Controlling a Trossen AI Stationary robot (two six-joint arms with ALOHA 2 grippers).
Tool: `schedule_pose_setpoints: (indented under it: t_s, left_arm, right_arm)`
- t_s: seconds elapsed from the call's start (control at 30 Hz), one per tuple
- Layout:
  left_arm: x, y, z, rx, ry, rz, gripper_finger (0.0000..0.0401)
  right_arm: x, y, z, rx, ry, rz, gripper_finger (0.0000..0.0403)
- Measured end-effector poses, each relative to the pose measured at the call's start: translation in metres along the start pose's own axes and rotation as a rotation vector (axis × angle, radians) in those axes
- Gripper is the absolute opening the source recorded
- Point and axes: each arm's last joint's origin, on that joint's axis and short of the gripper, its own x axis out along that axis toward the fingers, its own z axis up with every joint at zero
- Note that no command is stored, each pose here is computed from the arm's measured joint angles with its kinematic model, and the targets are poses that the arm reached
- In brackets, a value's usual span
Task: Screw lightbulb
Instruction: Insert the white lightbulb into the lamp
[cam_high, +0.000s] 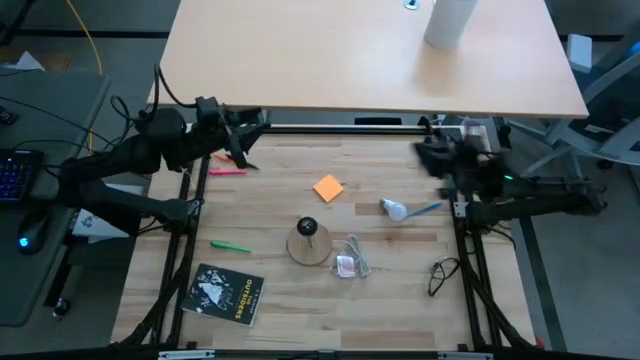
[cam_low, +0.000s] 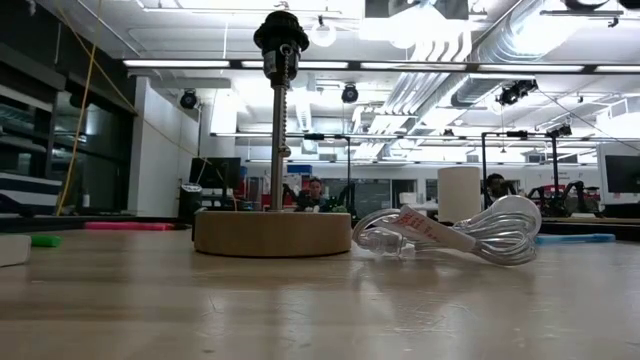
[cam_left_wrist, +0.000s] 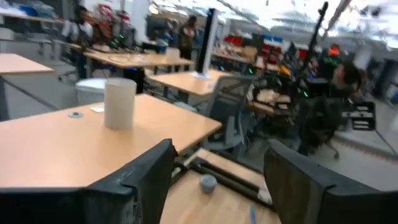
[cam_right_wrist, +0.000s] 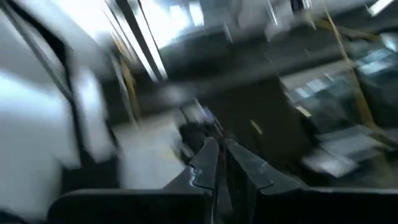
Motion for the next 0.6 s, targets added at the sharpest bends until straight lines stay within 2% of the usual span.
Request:
schedule_pose_setpoints:
  t_s: [0.1, 0.17, 0.23, 0.3, 0.4, 0.47, 0.53, 0.6]
  left_arm:
    - [0.002, 0.006, -0.007, 0.023, 0.087, -0.032, 0.0232]
    - [0.003, 0.01, -0.013, 0.047, 0.154, -0.045, 0.0232]
    - [0.003, 0.014, -0.018, 0.066, 0.214, -0.049, 0.023]
    - [0.003, 0.017, -0.022, 0.097, 0.256, -0.051, 0.023]
    - [0.003, 0.022, -0.026, 0.186, 0.301, -0.056, 0.023]
    - [0.003, 0.024, -0.027, 0.233, 0.309, -0.051, 0.023]
    - [0.004, 0.027, -0.025, 0.251, 0.3, -0.037, 0.023]
    - [0.005, 0.03, -0.025, 0.249, 0.298, -0.024, 0.023]
  right_arm:
    - [0.025, -0.005, -0.003, -0.086, 0.222, -0.208, 0.0021]
    - [0.033, -0.009, -0.005, -0.052, 0.37, -0.376, 0.0021]
    - [0.036, -0.013, -0.013, -0.02, 0.55, -0.471, 0.0021]
    - [0.038, -0.014, -0.021, 0.014, 0.705, -0.504, 0.0021]
    - [0.041, -0.016, -0.028, 0.041, 0.862, -0.542, 0.0021]
    - [0.039, -0.02, -0.036, 0.086, 0.963, -0.636, 0.0026]
    - [0.034, -0.025, -0.051, 0.109, 1.119, -0.695, 0.0042]
    - [0.03, -0.028, -0.064, 0.139, 1.276, -0.699, 0.0069]
